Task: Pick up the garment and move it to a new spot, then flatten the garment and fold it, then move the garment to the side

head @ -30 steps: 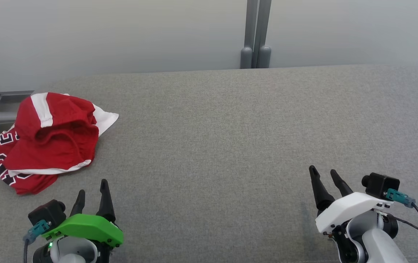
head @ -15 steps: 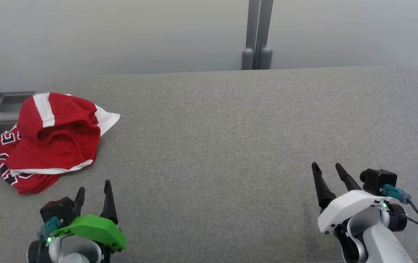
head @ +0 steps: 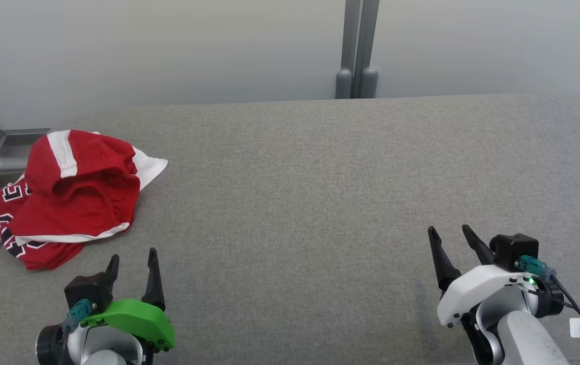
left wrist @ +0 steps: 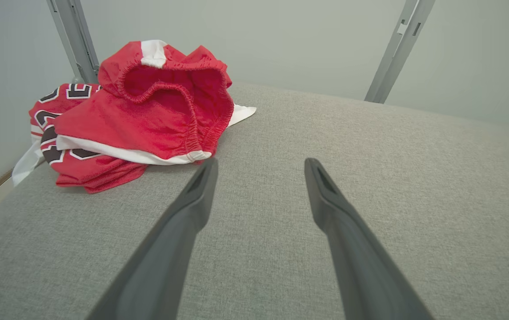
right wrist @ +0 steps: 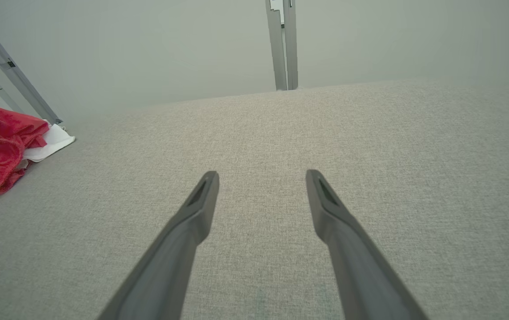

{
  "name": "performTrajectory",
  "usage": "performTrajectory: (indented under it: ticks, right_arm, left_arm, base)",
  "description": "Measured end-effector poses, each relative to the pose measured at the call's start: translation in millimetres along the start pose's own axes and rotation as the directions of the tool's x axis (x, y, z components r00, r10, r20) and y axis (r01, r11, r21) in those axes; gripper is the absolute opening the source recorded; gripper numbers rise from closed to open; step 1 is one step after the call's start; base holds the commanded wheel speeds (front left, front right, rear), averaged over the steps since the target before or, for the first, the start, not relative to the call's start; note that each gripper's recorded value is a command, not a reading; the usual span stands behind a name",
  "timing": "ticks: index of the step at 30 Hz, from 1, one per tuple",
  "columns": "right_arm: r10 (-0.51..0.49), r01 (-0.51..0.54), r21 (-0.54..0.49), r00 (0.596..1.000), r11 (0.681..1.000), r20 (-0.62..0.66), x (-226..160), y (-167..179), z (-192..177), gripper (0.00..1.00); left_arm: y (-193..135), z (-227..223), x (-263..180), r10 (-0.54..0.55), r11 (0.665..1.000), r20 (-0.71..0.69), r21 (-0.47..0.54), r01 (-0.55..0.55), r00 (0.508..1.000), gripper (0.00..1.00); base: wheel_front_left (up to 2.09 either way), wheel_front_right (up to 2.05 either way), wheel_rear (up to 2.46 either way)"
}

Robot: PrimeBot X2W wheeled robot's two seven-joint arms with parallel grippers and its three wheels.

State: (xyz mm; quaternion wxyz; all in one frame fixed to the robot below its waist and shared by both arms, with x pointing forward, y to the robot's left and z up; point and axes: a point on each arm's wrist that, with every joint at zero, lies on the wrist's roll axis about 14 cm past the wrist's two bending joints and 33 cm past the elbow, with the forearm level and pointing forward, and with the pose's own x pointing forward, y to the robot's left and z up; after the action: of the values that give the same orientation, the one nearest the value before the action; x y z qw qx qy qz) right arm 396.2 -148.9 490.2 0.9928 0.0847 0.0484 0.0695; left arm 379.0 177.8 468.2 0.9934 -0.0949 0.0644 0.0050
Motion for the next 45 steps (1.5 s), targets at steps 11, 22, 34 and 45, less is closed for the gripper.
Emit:
performTrajectory:
  ticks: [11, 22, 34, 45]
  right_arm:
    - [0.025, -0.025, -0.109, 1.000, 0.994, -0.006, 3, 6, 0, 1.00]
    - [0.035, -0.036, -0.187, 0.999, 0.982, -0.006, 6, 7, 1, 1.00]
    - [0.041, -0.043, -0.210, 0.999, 0.977, -0.014, 6, 9, -1, 1.00]
    - [0.055, -0.056, -0.208, 0.998, 0.977, -0.010, 9, 14, -1, 1.00]
  left_arm:
    - [-1, 4, -2, -0.012, 0.994, 0.024, 0.107, 0.010, 1.000, 1.00]
    - [-5, 6, -3, -0.032, 0.984, 0.039, 0.178, 0.025, 0.999, 1.00]
    - [-6, 5, -4, -0.036, 0.978, 0.040, 0.205, 0.027, 0.999, 1.00]
    - [1, 4, -7, -0.015, 0.981, 0.037, 0.192, 0.008, 0.999, 1.00]
  base:
    - [0.00, 0.00, 0.00]
    - [0.00, 0.00, 0.00]
    - [0.00, 0.00, 0.00]
    - [0.00, 0.00, 0.00]
